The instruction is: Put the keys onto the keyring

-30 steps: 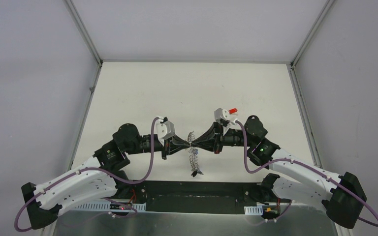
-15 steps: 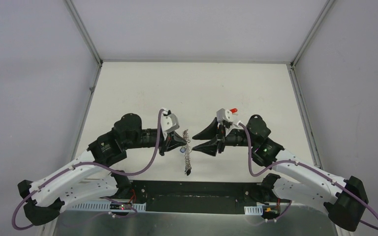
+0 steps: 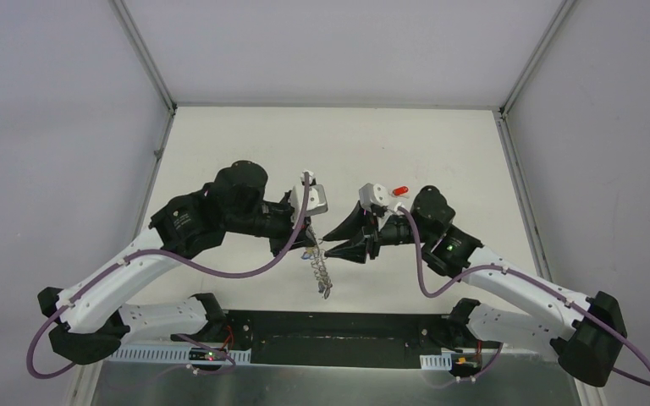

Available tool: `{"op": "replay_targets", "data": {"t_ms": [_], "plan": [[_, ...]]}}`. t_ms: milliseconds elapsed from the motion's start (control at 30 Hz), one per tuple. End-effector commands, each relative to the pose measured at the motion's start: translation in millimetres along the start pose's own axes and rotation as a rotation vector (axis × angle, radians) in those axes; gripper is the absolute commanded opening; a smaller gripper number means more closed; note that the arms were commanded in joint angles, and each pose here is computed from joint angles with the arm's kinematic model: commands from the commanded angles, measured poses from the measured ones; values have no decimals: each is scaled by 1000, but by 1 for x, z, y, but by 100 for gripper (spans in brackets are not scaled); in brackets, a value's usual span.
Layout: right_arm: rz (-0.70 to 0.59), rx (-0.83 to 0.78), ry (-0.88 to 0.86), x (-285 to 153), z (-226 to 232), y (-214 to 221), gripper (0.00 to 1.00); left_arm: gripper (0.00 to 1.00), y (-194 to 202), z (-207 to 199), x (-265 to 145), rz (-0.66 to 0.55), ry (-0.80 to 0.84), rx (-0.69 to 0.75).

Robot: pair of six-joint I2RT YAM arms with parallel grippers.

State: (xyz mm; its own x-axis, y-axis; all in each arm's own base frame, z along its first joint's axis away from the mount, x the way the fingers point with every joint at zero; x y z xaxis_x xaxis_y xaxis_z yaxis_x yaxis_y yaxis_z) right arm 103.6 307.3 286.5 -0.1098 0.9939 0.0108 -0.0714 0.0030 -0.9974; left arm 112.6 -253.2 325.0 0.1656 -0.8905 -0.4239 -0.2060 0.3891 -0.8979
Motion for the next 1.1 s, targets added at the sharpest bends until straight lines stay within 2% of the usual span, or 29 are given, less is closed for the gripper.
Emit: {"op": "replay_targets", "data": {"t_ms": [0, 133, 667, 733, 867, 1033, 1067], "plan": [[-59, -70, -66, 10, 6, -25, 38, 0, -4, -10, -7, 45, 64, 36], [-62, -71, -80, 16, 6, -25, 36, 0, -1, -12, -4, 85, 91, 24], [-34, -57, -115, 26, 7, -12, 25, 0, -2, -14, 1, 92, 118, 22], [-33, -58, -116, 26, 7, -12, 19, 0, -2, -14, 1, 93, 121, 20], [-36, -62, -120, 26, 8, -13, 0, 0, -2, -15, 1, 92, 122, 20], [-41, -58, -109, 24, 9, -12, 0, 0, -1, -13, -2, 85, 101, 25], [-43, -54, -105, 23, 9, -12, 0, 6, -2, -12, -3, 82, 89, 25]]}}
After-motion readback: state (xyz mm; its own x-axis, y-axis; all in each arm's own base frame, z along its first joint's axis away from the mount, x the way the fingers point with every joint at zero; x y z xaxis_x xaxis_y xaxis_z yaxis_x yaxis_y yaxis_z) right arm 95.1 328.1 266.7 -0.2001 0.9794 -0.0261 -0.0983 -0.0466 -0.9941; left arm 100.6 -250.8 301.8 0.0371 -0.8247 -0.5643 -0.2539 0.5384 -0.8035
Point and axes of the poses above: each gripper's point midway between its finger pads, its own x axis out along the fingers, its own z axis along the line the jaws close on, y = z × x, the point moved 2 cm from there along -x, back along the fingers, and after that the axes turned 2 degrees about -x, right-handed, at the moved point
